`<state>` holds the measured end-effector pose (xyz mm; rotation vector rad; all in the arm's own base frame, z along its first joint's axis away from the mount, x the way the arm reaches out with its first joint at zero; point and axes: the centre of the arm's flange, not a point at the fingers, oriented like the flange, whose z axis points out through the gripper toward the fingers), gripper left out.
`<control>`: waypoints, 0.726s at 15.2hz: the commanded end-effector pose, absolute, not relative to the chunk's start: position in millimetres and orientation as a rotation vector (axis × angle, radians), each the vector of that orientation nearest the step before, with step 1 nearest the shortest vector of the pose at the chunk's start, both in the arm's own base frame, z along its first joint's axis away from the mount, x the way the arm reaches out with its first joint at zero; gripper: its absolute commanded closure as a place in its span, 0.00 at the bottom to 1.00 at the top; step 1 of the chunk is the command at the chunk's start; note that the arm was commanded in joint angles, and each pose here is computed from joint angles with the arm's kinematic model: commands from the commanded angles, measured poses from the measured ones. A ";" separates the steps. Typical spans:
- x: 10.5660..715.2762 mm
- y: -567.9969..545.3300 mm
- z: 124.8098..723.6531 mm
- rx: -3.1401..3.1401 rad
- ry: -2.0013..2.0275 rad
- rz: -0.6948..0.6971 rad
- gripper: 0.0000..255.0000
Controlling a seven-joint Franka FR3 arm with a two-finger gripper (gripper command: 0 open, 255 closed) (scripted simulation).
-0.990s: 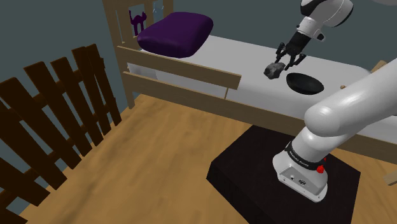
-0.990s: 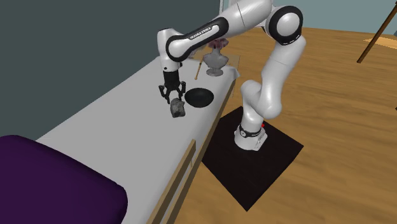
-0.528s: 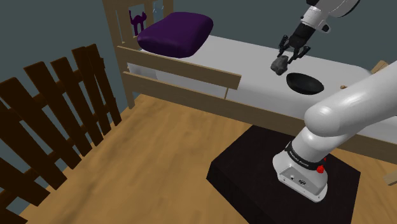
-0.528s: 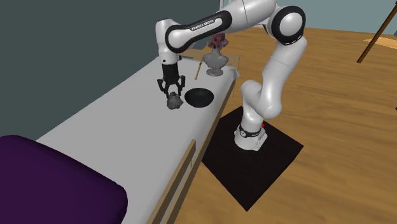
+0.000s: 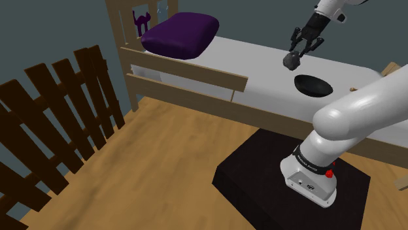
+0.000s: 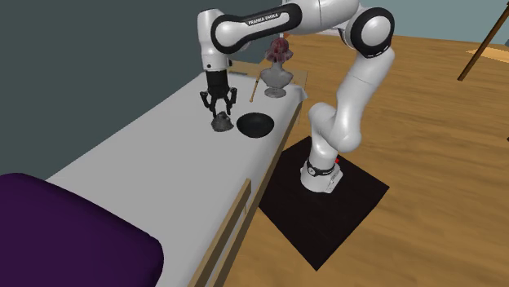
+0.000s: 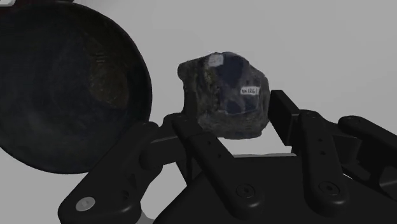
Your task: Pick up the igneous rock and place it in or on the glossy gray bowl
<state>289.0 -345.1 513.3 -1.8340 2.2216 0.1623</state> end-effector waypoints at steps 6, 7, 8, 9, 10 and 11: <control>249.2 -345.6 531.7 -1.834 2.222 0.162 1.00; 236.0 -345.6 532.3 -1.834 2.222 0.162 1.00; 222.8 -345.6 533.0 -1.834 2.222 0.162 1.00; 209.6 -345.6 533.7 -1.834 2.222 0.162 1.00; 196.4 -345.6 534.4 -1.834 2.222 0.162 1.00; 183.3 -345.7 535.0 -1.834 2.222 0.162 1.00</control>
